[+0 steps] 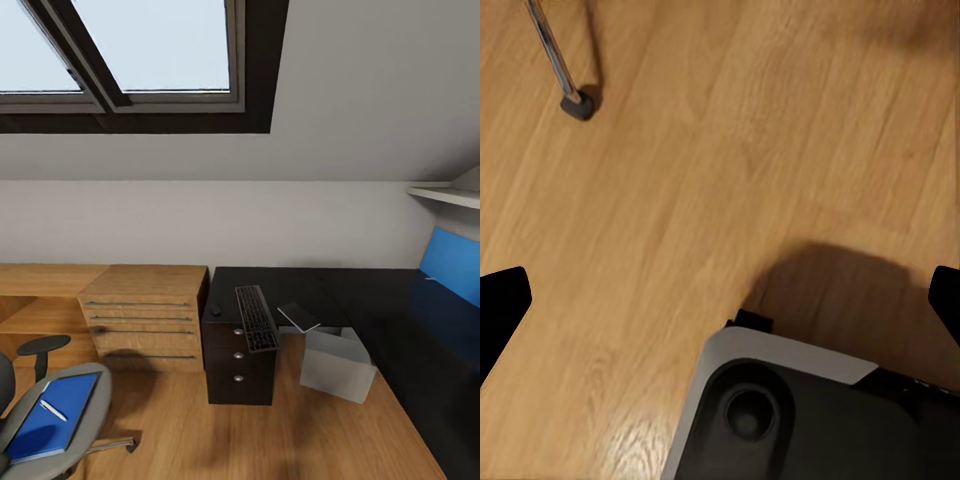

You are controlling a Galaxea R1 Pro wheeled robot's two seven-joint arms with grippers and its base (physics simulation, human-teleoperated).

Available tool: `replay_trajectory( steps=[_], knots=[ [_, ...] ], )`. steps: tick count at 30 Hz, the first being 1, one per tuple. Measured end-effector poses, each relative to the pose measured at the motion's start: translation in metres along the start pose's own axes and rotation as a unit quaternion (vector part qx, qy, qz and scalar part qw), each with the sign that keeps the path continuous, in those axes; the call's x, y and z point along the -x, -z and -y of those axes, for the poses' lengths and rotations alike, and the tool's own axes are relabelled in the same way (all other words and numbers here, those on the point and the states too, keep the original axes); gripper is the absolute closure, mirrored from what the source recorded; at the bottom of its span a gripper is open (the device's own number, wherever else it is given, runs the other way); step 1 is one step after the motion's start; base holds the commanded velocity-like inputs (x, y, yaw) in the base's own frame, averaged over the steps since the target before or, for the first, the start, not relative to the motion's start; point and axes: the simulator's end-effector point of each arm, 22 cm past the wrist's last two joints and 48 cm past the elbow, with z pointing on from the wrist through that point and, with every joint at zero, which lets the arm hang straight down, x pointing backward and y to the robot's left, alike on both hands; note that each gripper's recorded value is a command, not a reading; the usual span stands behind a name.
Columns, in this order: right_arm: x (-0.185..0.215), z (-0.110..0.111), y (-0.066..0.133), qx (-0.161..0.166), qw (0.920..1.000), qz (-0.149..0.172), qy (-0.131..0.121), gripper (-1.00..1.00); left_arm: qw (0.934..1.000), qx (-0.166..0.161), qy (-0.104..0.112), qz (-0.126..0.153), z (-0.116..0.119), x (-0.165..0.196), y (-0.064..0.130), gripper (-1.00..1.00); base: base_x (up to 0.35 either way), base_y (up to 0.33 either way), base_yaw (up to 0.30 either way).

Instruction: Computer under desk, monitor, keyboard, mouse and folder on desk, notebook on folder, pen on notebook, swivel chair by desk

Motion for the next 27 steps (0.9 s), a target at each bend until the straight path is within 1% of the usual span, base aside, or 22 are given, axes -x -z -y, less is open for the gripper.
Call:
replay_trajectory(
  steps=[4,10,15,19,26,27],
  knots=[
    [0.000,0.000,0.000,0.000,1.0000,0.000,0.000,-1.00,1.0000,0.000,0.000,0.001,0.000,0.000,0.000,-1.00,0.079,0.072,-0.020],
    [0.000,0.000,0.000,0.000,1.0000,0.000,-0.001,-1.00,1.0000,0.000,0.000,0.002,0.000,0.001,0.000,-1.00,0.216,0.190,-0.003],
    [0.000,0.000,0.000,-0.001,1.0000,0.000,-0.001,-1.00,1.0000,-0.001,-0.001,0.002,0.001,0.001,0.000,-1.00,0.112,0.064,0.000],
    [0.000,0.000,0.000,-0.001,1.0000,0.000,-0.001,-1.00,0.9997,-0.014,-0.019,0.004,0.010,0.000,0.002,-1.00,0.014,0.008,0.000],
    [0.000,0.000,0.000,-0.001,1.0000,0.001,-0.001,-1.00,0.9995,-0.018,-0.025,0.004,0.012,-0.001,0.002,-1.00,0.001,0.001,0.000],
    [0.000,0.000,0.000,-0.001,1.0000,0.001,-0.001,-1.00,0.9995,-0.018,-0.025,0.004,0.012,-0.001,0.002,-1.00,0.000,0.270,0.000]
  ],
)
